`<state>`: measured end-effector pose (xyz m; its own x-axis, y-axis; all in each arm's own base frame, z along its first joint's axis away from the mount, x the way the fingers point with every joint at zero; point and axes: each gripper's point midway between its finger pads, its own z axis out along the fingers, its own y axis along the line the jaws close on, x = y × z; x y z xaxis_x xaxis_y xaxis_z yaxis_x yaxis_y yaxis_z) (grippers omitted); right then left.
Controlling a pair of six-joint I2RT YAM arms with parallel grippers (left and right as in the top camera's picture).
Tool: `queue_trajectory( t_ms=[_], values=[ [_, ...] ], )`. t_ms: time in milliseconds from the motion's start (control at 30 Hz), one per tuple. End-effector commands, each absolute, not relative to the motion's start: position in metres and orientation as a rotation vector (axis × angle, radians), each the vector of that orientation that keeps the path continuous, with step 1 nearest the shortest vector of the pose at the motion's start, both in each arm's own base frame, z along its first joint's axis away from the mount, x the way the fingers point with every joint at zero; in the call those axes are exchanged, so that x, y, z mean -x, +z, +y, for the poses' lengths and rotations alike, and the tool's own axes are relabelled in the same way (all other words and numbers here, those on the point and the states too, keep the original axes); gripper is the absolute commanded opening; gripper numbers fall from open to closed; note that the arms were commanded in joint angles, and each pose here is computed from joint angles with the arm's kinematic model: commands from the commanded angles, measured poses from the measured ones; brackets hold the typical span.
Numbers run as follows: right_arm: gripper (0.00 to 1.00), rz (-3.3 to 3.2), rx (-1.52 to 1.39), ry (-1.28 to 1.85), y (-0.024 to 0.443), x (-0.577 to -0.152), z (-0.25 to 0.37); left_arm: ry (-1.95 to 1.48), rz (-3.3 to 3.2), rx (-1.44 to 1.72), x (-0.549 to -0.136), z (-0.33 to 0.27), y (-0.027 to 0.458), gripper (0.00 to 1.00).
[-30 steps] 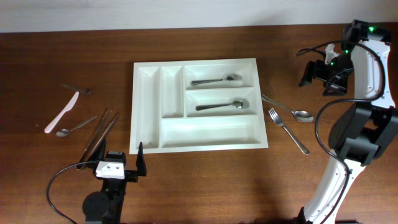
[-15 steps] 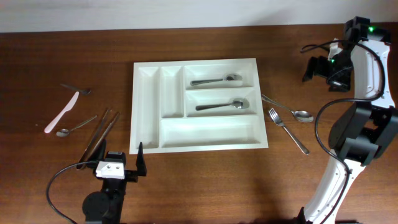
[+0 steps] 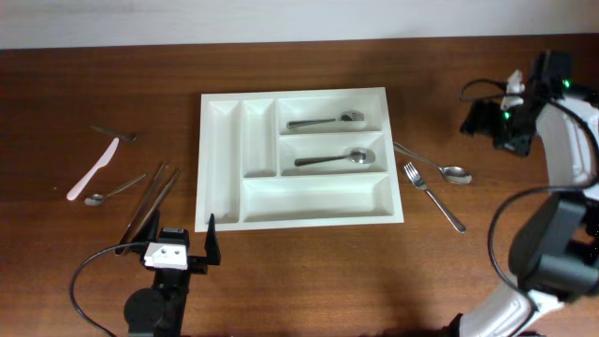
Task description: Pack container
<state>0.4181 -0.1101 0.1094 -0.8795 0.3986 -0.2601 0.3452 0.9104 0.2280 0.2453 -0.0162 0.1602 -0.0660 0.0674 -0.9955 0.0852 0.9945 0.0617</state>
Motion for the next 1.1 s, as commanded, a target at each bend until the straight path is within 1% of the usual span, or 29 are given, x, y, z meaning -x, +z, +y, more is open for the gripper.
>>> queue_trajectory(
  t_ms=[0,67,233,433,633,833,1067],
  values=[
    [0.84,2.601,-0.678,0.570,0.106,-0.393,-0.093,-0.001,1.636,-0.133,-0.245,-0.016,0.158,0.99],
    [0.84,2.492,-0.723,0.684,0.100,-0.381,-0.095,-0.001,1.636,-0.133,-0.245,-0.016,0.158,0.99],
    [0.85,2.452,-0.791,0.753,0.084,-0.363,-0.105,-0.001,1.636,-0.133,-0.245,-0.016,0.158,0.99],
    [0.85,2.443,-0.748,0.739,0.081,-0.368,-0.109,-0.001,1.636,-0.133,-0.245,-0.016,0.158,0.99],
    [0.85,2.498,-0.814,0.765,0.048,-0.366,-0.110,-0.001,1.636,-0.133,-0.245,-0.016,0.158,0.99],
    [0.84,2.504,-0.832,0.796,0.033,-0.368,-0.109,-0.001,1.636,-0.133,-0.245,-0.016,0.158,0.99],
    [0.74,2.491,-0.835,0.793,0.028,-0.374,-0.111,-0.001,1.636,-0.133,-0.245,-0.016,0.158,0.99]
  ],
)
